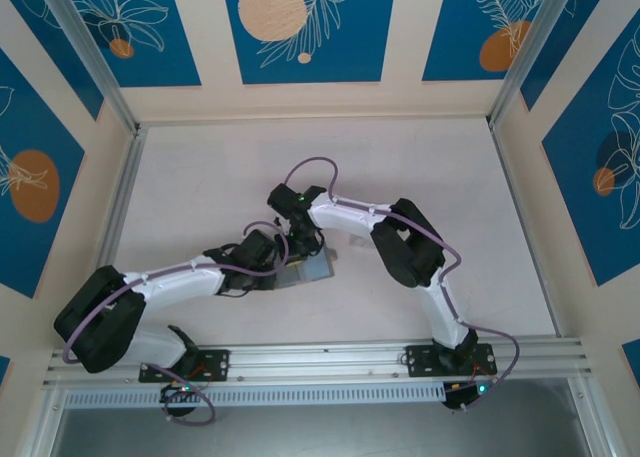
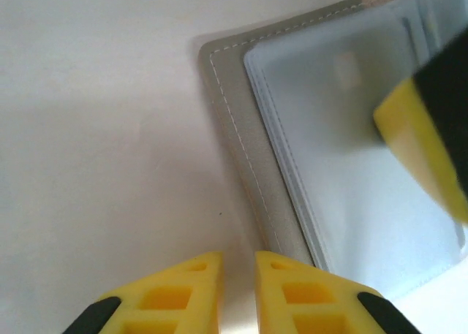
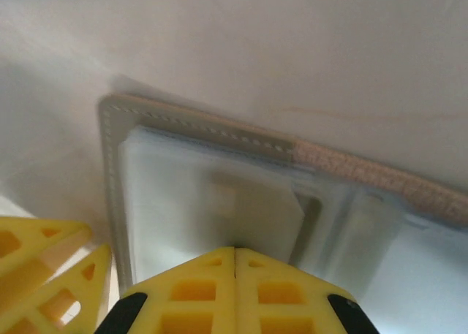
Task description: Put the credit cards into the card holder
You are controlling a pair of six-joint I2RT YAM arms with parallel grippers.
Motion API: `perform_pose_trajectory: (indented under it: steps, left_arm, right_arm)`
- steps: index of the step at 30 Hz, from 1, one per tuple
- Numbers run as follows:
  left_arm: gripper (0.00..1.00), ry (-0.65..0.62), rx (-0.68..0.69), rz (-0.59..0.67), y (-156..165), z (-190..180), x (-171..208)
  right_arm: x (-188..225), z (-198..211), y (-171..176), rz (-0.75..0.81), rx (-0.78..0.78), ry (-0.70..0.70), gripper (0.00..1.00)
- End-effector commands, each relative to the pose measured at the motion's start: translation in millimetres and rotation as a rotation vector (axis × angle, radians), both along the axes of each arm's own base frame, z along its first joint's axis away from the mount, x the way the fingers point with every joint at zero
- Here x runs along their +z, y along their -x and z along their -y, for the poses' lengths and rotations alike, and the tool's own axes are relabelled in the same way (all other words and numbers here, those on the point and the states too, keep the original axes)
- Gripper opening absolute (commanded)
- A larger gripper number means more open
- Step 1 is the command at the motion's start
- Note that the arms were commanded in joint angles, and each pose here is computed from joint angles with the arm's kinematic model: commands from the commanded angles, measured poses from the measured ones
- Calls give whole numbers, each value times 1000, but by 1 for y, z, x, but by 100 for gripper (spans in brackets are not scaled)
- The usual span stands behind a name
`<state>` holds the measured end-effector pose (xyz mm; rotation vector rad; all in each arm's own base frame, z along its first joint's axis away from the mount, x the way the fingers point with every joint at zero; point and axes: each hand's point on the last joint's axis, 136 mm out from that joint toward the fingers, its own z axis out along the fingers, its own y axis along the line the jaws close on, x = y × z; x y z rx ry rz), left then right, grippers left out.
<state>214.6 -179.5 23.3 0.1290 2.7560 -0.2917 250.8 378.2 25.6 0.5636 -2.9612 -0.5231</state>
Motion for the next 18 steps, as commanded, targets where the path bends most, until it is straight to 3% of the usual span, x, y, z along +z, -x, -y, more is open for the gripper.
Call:
perform_pose_trajectory:
  steps: [1, 10, 18]
  left_arm:
    - [18, -37, 39, 47, -3, -13, 19]
    - [25, 65, -8, 78, -11, 9, 35]
    - [22, 10, 27, 54, -23, 7, 9]
  right_arm:
    - [-23, -3, 14, -83, 22, 12, 4]
    - [-29, 3, 17, -130, -10, -1, 9]
    - [-14, 3, 13, -135, -17, -50, 12]
